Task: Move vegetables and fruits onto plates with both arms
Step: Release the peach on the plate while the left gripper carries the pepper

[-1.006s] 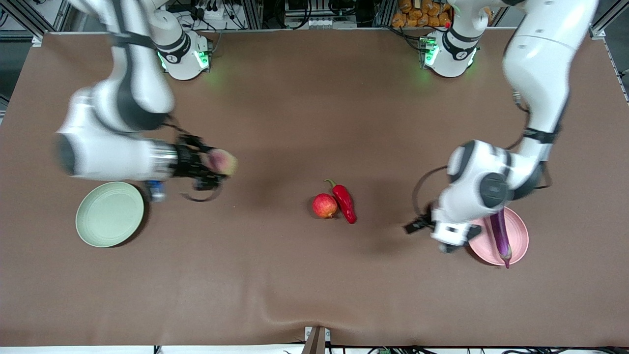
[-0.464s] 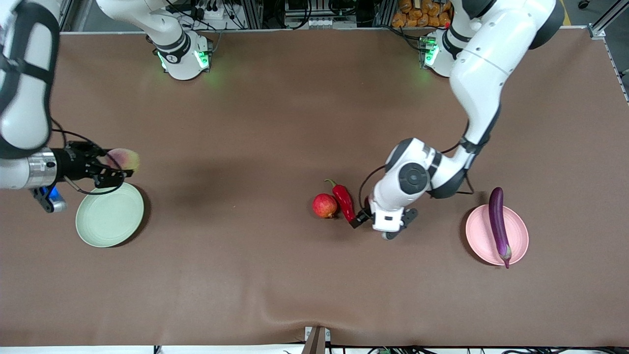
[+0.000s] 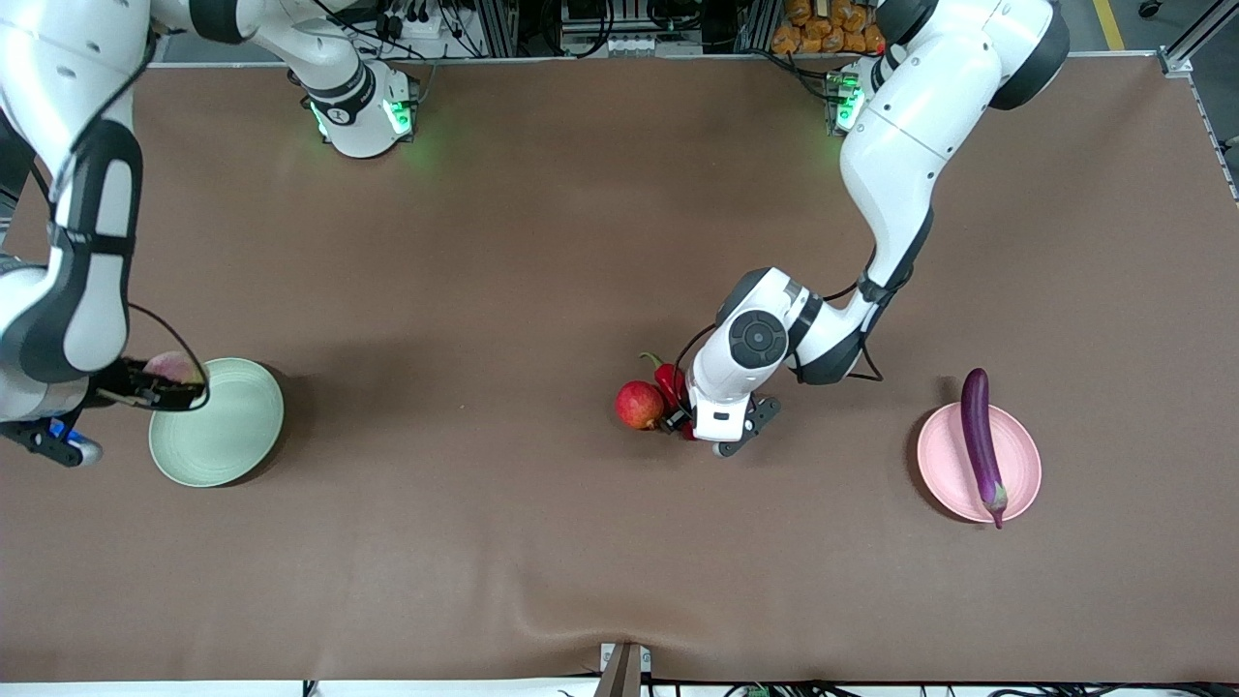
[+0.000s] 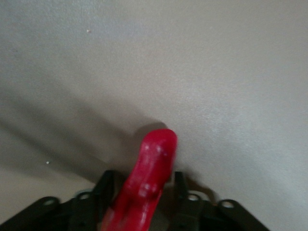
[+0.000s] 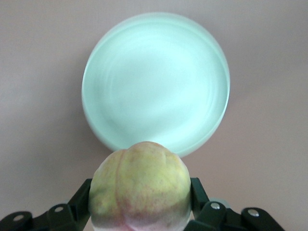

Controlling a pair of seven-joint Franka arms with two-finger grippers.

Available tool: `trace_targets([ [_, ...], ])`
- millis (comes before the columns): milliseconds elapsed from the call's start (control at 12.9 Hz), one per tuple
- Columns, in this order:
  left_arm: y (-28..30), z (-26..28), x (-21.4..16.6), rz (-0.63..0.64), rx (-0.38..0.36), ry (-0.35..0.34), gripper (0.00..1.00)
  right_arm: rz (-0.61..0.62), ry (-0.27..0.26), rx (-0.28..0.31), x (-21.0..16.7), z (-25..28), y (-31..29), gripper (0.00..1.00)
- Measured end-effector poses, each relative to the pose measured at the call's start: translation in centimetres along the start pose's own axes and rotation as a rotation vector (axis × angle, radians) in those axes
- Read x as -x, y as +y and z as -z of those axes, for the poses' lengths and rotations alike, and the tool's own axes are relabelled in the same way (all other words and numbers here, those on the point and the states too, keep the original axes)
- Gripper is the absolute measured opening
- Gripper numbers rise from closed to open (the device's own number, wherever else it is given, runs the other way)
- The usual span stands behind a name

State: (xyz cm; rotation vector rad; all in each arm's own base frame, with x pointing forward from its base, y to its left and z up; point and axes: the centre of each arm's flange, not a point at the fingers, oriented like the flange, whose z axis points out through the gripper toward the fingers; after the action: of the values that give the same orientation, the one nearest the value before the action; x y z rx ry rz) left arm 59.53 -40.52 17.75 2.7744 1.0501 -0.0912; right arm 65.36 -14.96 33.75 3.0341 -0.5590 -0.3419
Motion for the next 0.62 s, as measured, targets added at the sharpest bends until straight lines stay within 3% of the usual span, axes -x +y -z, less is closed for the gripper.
trace_targets([
  [155, 0.2, 0.5, -0.7, 0.001, 0.011, 0.008, 0.3, 0.057, 0.066, 0.032, -2.0, -2.3, 1.2, 0.83],
  [232, 0.1, 1.1, -1.9, -0.005, 0.009, 0.017, 0.29, 0.067, 0.069, 0.032, -2.6, -3.7, 1.5, 0.83],
  [464, -2.2, 6.6, -9.0, -0.099, -0.081, 0.024, 0.29, 0.07, 0.023, 0.008, -2.9, -6.1, 1.6, 0.88],
  [541, -3.6, 9.3, -12.0, -0.138, -0.111, 0.022, 0.28, 0.068, -0.019, -0.001, -2.4, -6.1, 1.2, 0.97],
  [619, -5.4, 11.6, -14.9, -0.173, -0.135, 0.017, 0.28, 0.055, -0.066, -0.011, -1.8, -5.8, 0.5, 1.0],
])
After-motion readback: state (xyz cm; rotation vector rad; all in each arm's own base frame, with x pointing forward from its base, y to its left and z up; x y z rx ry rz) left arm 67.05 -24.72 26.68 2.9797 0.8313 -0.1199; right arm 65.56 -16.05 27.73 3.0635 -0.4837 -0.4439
